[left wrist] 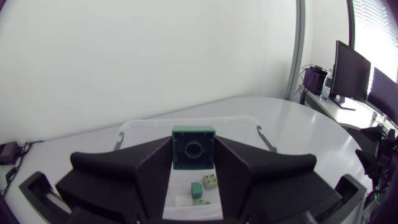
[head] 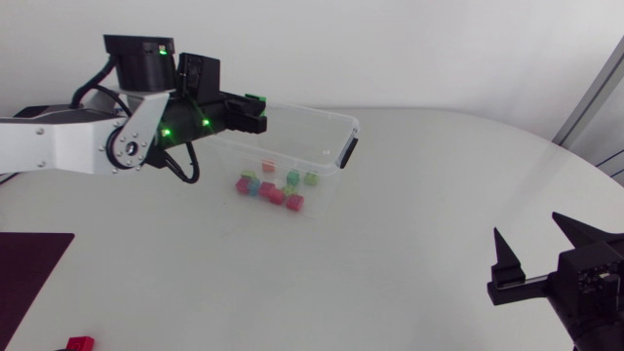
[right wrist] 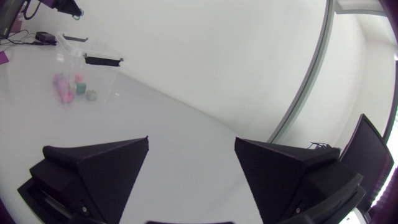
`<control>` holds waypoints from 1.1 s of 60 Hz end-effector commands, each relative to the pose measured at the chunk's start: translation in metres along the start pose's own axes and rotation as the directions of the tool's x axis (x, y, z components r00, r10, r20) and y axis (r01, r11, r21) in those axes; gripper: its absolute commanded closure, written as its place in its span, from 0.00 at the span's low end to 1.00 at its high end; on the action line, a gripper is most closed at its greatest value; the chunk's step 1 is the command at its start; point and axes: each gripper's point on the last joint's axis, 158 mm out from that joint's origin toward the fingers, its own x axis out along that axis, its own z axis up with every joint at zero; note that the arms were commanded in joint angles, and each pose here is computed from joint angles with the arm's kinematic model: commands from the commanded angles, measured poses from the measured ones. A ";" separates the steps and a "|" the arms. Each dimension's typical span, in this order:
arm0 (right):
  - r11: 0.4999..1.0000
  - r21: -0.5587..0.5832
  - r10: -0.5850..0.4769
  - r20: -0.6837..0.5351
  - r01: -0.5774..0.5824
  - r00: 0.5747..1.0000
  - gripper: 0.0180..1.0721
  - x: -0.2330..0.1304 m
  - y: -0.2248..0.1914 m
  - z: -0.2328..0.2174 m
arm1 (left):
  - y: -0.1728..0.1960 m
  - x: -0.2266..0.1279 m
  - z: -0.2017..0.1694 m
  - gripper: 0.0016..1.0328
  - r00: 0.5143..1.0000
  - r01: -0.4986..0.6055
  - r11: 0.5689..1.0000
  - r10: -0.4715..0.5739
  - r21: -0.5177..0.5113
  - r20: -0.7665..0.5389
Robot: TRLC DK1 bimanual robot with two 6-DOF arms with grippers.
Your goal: Pick up the duplo bricks and place them in the container
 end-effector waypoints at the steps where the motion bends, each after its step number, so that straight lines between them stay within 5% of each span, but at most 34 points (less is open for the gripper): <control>1: 1.000 0.016 0.008 -0.015 -0.008 1.000 0.05 0.001 0.004 -0.008 | 0.004 0.023 0.000 0.97 1.000 -0.007 0.999 0.008 -0.039 0.002; 11: 1.000 0.016 0.008 -0.015 -0.008 1.000 0.05 0.001 0.004 -0.008 | 0.009 0.052 -0.004 0.91 0.999 -0.023 0.999 0.022 -0.033 -0.023; 20: 1.000 0.016 0.008 -0.015 -0.008 1.000 0.05 0.001 0.004 -0.008 | 0.011 0.070 -0.010 0.69 0.998 -0.022 0.999 0.020 -0.034 -0.061; 33: 1.000 0.016 0.008 -0.015 -0.008 1.000 0.05 0.001 0.004 -0.008 | 0.013 0.072 -0.022 0.04 0.995 -0.043 0.999 0.042 -0.007 -0.091; 66: 1.000 0.011 -0.009 -0.023 0.009 1.000 0.05 0.002 0.000 -0.010 | 0.066 -0.032 0.003 0.04 0.962 -0.273 0.955 0.274 0.112 0.013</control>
